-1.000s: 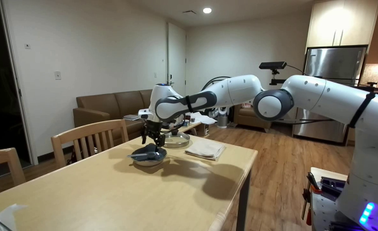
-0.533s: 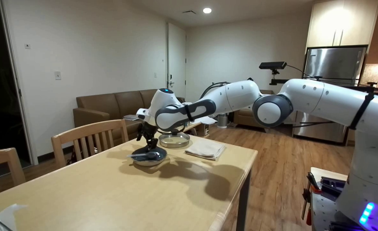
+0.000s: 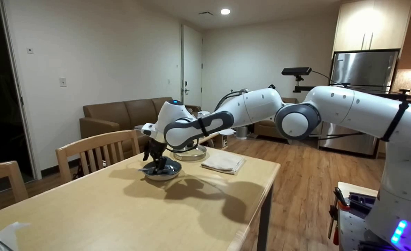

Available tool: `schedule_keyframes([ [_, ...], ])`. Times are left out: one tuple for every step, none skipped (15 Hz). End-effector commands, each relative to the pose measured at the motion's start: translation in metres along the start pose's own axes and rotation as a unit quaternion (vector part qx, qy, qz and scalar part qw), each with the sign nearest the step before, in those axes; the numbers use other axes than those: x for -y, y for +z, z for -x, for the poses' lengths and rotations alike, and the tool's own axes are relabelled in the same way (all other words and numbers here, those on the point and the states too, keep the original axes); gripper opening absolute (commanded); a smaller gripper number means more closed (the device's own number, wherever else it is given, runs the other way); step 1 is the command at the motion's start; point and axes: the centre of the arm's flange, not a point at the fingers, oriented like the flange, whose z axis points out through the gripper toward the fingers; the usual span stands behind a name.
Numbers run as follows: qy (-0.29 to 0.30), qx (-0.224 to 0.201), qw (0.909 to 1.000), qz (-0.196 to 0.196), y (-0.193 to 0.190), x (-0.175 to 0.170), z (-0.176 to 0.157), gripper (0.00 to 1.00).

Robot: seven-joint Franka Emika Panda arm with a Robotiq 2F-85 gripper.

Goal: Pick the object from the pan and put it on the cloth on the table

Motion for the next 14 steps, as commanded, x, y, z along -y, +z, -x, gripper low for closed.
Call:
schedule_keyframes([
  [0.009,-0.002,0.9999,-0.012,-0.019,0.02,-0.001,0.74],
  [0.009,-0.001,0.9999,-0.009,-0.018,0.02,-0.001,0.67],
  [0.01,0.0,0.9999,-0.01,-0.017,0.02,-0.001,0.6],
  [0.011,0.0,0.9999,-0.011,-0.017,0.02,0.001,0.54],
  [0.012,0.001,0.9999,-0.011,-0.016,0.02,0.002,0.47],
  [0.013,0.002,0.9999,-0.011,-0.016,0.021,0.004,0.41],
  [0.014,0.003,0.9998,-0.011,-0.016,0.021,0.006,0.33],
  [0.016,0.004,0.9998,-0.011,-0.015,0.021,0.008,0.27],
  [0.017,0.005,0.9998,-0.011,-0.015,0.021,0.01,0.2],
  [0.018,0.006,0.9998,-0.011,-0.014,0.021,0.012,0.14],
  [0.019,0.006,0.9997,-0.012,-0.014,0.021,0.013,0.08],
  [0.02,0.007,0.9997,-0.012,-0.014,0.021,0.015,0.03],
  [0.019,0.007,0.9998,-0.009,-0.016,0.02,0.016,0.03],
  [0.018,0.008,0.9998,-0.007,-0.017,0.021,0.017,0.0],
])
